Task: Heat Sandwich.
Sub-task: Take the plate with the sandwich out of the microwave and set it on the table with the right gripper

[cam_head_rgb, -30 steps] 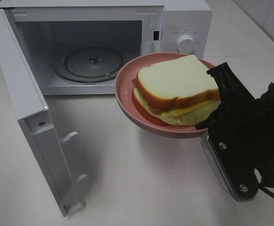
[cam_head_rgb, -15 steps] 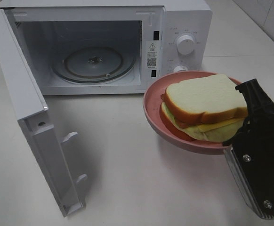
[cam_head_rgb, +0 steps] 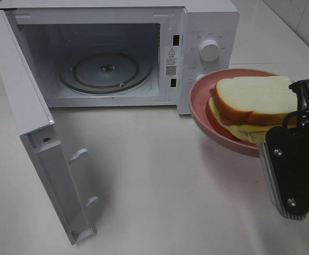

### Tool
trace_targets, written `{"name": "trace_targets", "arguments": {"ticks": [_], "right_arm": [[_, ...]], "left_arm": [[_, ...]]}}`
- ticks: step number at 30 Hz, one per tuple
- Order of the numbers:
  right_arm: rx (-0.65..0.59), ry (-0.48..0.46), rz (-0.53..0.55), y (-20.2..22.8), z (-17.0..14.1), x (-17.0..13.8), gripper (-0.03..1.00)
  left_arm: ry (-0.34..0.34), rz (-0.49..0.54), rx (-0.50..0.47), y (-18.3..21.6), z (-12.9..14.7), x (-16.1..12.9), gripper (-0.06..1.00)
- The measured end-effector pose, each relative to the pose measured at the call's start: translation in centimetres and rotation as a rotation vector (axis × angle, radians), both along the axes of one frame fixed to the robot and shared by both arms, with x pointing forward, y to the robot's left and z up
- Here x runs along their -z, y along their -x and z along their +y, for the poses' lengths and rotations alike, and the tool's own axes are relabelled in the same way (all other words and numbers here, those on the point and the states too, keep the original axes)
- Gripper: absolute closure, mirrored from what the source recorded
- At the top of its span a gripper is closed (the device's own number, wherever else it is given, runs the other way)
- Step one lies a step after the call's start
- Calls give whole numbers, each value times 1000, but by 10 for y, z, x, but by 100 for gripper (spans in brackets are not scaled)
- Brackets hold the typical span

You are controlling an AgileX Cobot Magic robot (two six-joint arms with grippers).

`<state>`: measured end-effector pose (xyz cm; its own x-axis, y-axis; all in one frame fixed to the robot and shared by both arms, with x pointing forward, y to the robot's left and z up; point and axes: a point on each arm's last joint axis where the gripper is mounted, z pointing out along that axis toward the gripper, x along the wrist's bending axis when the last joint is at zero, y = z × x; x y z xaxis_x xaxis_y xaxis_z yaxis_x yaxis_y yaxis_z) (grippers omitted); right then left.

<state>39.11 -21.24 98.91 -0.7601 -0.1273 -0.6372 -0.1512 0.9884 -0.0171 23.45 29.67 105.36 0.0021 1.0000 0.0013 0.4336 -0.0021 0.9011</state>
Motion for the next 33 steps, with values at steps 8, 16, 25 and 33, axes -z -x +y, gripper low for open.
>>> {"name": "trace_targets", "arguments": {"ticks": [8, 16, 25, 33], "right_arm": [[181, -5, -1, -1, -10, 0, 85], [354, -1, 5, 1, -20, 0, 85], [623, 5, 9, 7, -35, 0, 85], [743, 15, 3, 11, -42, 0, 85]], "left_arm": [[0, 0, 0, 0, 0, 0, -5], [-3, 0, -2, 0, 0, 0, -5], [-4, 0, -3, 0, 0, 0, -5], [-4, 0, -3, 0, 0, 0, -5]]}}
